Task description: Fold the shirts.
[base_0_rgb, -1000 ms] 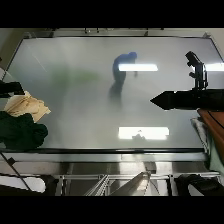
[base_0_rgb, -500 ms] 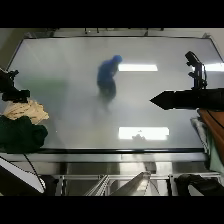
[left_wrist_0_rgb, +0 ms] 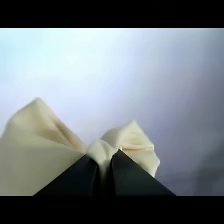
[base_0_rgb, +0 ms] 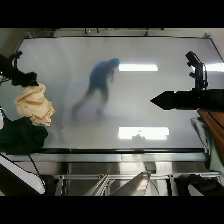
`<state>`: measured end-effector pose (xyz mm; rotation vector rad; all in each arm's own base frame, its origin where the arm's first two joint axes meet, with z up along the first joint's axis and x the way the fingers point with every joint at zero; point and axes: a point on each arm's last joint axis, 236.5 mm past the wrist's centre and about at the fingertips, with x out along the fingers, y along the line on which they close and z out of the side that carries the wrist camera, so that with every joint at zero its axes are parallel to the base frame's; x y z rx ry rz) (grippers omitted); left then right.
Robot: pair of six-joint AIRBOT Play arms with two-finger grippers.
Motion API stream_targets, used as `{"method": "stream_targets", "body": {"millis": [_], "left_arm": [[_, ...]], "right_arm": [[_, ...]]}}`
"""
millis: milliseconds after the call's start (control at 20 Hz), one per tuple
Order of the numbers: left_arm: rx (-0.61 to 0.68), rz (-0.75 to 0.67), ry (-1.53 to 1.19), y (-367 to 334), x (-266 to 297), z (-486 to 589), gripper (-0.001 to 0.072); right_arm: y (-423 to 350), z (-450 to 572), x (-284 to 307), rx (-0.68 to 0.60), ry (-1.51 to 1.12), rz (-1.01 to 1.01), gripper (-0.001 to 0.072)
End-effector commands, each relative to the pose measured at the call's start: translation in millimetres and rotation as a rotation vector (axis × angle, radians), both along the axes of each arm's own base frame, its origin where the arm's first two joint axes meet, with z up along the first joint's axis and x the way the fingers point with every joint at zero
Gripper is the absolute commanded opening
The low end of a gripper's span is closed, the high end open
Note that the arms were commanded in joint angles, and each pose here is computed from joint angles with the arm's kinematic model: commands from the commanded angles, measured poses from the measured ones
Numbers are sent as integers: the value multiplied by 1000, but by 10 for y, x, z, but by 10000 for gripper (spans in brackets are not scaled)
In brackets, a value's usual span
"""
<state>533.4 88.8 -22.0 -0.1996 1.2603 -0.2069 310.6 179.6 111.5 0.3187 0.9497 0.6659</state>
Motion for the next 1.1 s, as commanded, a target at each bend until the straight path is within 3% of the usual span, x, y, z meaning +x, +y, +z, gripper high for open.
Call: {"method": "stream_targets", "body": {"millis": [0,300,550,600,650,750,1050], "left_arm": [[-213,-169,-249,-1132,359,841,15],[-473,-620,-378,-3198,-338,1752,15],[-525,-835,-379,-4130,-1098,2046,20],[-537,-855,-326,-4250,-1243,1901,58],[-546,-870,-272,-4345,-1366,1742,307],[-556,-878,-205,-4483,-1522,1508,670],[-578,-775,-7,-4244,-1628,1250,694]], "right_arm": [[3,2,-3,1,0,1,19],[3,2,-3,1,0,1,19],[3,2,-3,1,0,1,19],[3,2,-3,1,0,1,19],[3,2,-3,1,0,1,19],[3,2,-3,1,0,1,18],[12,-15,-41,-1,13,13,19]]}}
